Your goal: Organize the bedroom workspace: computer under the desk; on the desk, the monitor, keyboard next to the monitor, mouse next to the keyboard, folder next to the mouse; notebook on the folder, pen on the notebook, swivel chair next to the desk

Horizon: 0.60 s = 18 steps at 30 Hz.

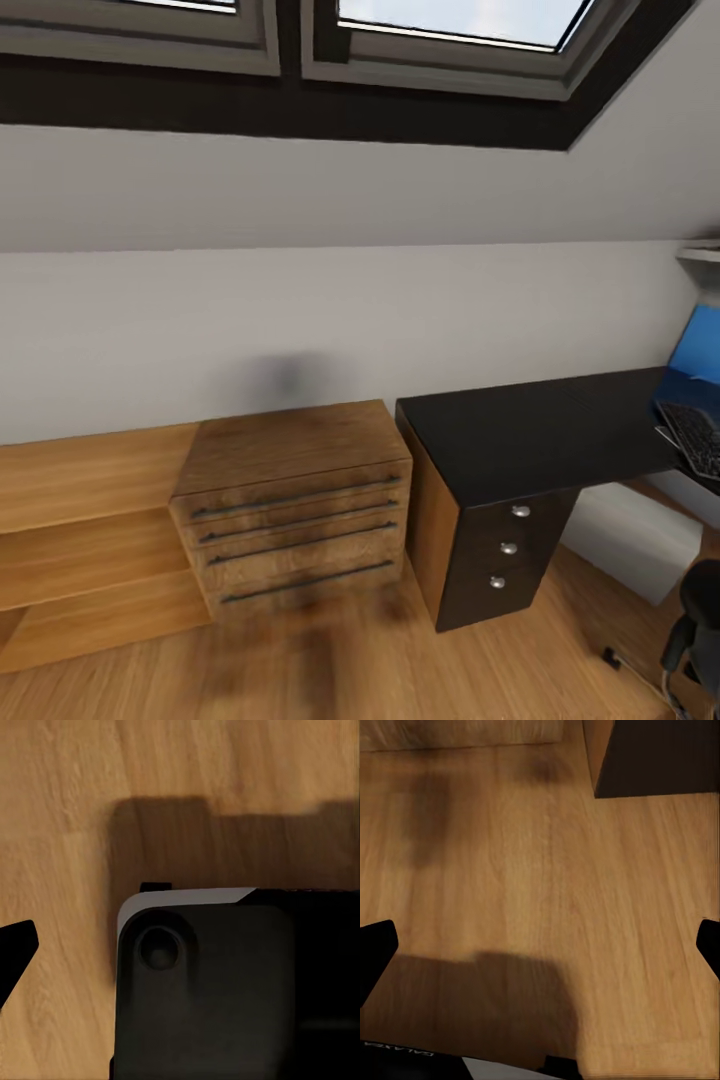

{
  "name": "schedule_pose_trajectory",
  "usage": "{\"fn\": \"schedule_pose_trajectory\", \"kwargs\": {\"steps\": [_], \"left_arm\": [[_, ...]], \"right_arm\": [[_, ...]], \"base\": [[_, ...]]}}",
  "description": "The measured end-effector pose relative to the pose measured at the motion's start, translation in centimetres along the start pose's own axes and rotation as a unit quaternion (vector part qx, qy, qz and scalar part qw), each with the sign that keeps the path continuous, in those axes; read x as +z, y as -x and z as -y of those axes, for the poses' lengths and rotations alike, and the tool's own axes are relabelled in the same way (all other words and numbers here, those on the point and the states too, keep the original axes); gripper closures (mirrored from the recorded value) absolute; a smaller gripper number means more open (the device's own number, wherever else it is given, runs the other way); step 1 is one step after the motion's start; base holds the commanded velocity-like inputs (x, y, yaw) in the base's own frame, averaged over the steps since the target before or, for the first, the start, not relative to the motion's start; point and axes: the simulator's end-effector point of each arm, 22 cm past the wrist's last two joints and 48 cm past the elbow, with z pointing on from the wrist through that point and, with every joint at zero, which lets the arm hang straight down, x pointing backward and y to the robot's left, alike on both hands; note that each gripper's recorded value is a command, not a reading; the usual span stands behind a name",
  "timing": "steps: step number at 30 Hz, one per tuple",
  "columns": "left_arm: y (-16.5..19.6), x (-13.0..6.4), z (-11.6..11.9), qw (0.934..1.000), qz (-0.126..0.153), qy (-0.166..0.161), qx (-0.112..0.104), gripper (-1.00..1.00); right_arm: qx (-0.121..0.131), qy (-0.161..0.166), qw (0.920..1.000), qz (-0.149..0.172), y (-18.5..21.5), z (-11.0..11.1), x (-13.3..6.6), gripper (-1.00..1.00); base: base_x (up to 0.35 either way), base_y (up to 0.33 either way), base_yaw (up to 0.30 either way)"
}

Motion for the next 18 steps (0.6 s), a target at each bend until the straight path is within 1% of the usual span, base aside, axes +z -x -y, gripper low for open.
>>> {"fn": "schedule_pose_trajectory", "kwargs": {"steps": [7, 18], "left_arm": [[0.0, 0.0, 0.0, 1.0, 0.0, 0.0, 0.0, -1.0], [0.0, 0.0, 0.0, 1.0, 0.0, 0.0, 0.0, -1.0]], "right_arm": [[-0.006, 0.003, 1.0, 0.0, 0.0, 0.0, 0.0, -1.0], [-0.019, -0.003, 0.9998, 0.002, 0.1, 1.7, 0.0, -1.0]], "base": [[0.0, 0.0, -0.284], [0.0, 0.0, -0.299]]}}
